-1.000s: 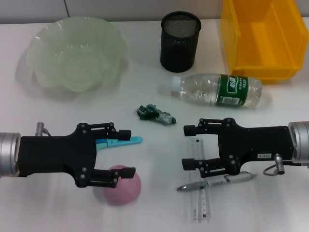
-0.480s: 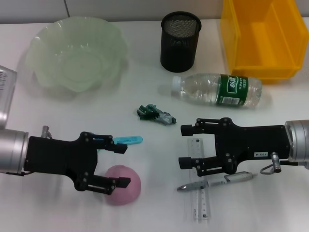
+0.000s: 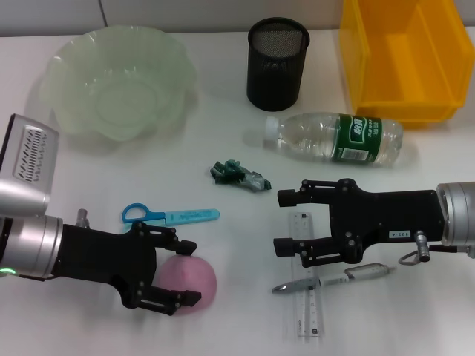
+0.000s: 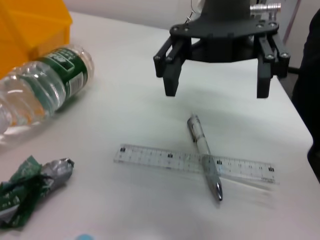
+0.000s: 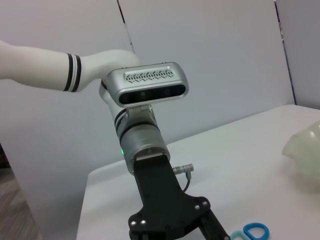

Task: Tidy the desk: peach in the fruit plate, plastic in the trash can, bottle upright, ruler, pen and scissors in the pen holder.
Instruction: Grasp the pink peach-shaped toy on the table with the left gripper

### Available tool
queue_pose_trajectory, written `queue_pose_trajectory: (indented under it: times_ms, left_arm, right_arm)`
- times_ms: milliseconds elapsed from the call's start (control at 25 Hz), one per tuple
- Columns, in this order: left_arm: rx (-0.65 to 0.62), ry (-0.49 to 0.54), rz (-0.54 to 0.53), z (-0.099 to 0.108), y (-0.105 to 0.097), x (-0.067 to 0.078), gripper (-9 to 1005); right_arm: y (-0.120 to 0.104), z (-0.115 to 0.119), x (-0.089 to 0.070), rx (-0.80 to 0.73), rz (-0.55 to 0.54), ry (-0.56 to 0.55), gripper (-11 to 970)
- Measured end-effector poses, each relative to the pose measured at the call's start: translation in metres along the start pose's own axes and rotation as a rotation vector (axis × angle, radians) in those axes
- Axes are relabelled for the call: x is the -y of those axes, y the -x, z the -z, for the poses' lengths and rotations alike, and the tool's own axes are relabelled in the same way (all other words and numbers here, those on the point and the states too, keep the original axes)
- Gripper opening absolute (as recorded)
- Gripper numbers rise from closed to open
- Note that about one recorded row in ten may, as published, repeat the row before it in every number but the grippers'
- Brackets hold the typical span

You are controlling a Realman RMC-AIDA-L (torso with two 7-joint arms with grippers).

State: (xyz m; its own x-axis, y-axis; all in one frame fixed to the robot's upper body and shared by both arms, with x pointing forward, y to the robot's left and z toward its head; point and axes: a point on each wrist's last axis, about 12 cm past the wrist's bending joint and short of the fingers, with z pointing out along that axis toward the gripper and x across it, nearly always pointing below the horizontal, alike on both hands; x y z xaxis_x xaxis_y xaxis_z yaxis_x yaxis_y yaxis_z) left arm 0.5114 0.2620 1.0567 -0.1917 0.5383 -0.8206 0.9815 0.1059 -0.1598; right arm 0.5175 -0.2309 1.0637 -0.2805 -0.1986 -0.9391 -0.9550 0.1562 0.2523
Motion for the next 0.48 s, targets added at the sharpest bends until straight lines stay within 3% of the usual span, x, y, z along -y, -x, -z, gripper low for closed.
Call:
queue_pose_trajectory:
  times_ms: [480]
  left_arm:
    - [-0.014,0.025,-0.003,-0.0005,-0.0035,-0.0013,778]
  right_arm:
    - [-0.0001,0.0003,0.0000,0.000,0.000,0.000,816]
